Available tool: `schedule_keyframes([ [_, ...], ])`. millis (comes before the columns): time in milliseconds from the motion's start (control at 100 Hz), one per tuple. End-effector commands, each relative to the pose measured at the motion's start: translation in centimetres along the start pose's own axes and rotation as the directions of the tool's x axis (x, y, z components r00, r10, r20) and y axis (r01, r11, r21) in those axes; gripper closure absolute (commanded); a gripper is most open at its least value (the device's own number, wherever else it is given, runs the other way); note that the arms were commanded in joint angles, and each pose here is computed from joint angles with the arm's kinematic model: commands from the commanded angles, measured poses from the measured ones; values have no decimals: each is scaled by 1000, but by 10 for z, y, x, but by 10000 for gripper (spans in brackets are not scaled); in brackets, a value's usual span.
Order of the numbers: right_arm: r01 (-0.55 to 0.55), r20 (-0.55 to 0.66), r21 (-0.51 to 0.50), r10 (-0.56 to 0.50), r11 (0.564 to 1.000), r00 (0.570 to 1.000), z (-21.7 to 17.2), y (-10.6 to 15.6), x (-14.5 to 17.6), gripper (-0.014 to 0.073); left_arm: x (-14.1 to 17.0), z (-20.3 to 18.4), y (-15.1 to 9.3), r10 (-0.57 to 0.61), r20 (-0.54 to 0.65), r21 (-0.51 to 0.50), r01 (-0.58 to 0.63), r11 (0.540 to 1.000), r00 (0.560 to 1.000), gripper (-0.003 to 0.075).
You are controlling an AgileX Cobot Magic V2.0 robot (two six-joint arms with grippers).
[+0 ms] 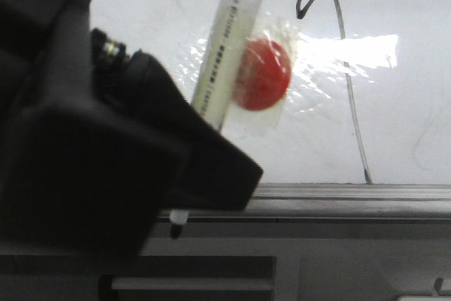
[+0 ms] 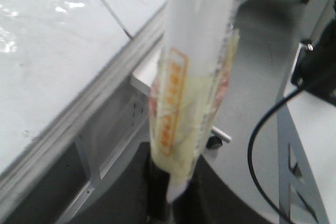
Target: Write number 9 on whiteboard
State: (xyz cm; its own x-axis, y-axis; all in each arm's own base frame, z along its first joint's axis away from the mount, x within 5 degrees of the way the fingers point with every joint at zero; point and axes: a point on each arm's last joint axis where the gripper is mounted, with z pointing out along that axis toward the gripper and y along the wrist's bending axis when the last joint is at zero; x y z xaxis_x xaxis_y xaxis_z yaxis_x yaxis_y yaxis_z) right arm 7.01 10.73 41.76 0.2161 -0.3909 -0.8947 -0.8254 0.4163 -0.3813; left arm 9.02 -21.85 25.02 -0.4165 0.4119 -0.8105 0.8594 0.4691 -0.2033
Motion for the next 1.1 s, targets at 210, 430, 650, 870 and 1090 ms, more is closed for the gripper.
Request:
schedule_keyframes([
  [210, -37, 31, 111, 34, 993, 999, -14, -12, -7, 653, -31, 7, 56, -289, 248, -163, 334, 928, 924, 741],
  [430, -83, -97, 198, 104, 977, 990, -15, -19, 6, 653, -57, 13, 59, -267, 290, -158, 321, 934, 919, 741],
  [650, -81, -114, 221, 108, 972, 988, -16, -21, 8, 653, -71, 34, 64, -219, 273, -180, 273, 945, 937, 741],
  [870, -80, -113, 222, 107, 972, 988, -16, -21, 8, 653, -77, 49, 80, -254, 269, -211, 314, 926, 929, 741],
  [1090, -77, -114, 224, 105, 972, 988, -16, -21, 8, 653, -77, 39, 98, -302, 235, -238, 356, 904, 924, 741],
])
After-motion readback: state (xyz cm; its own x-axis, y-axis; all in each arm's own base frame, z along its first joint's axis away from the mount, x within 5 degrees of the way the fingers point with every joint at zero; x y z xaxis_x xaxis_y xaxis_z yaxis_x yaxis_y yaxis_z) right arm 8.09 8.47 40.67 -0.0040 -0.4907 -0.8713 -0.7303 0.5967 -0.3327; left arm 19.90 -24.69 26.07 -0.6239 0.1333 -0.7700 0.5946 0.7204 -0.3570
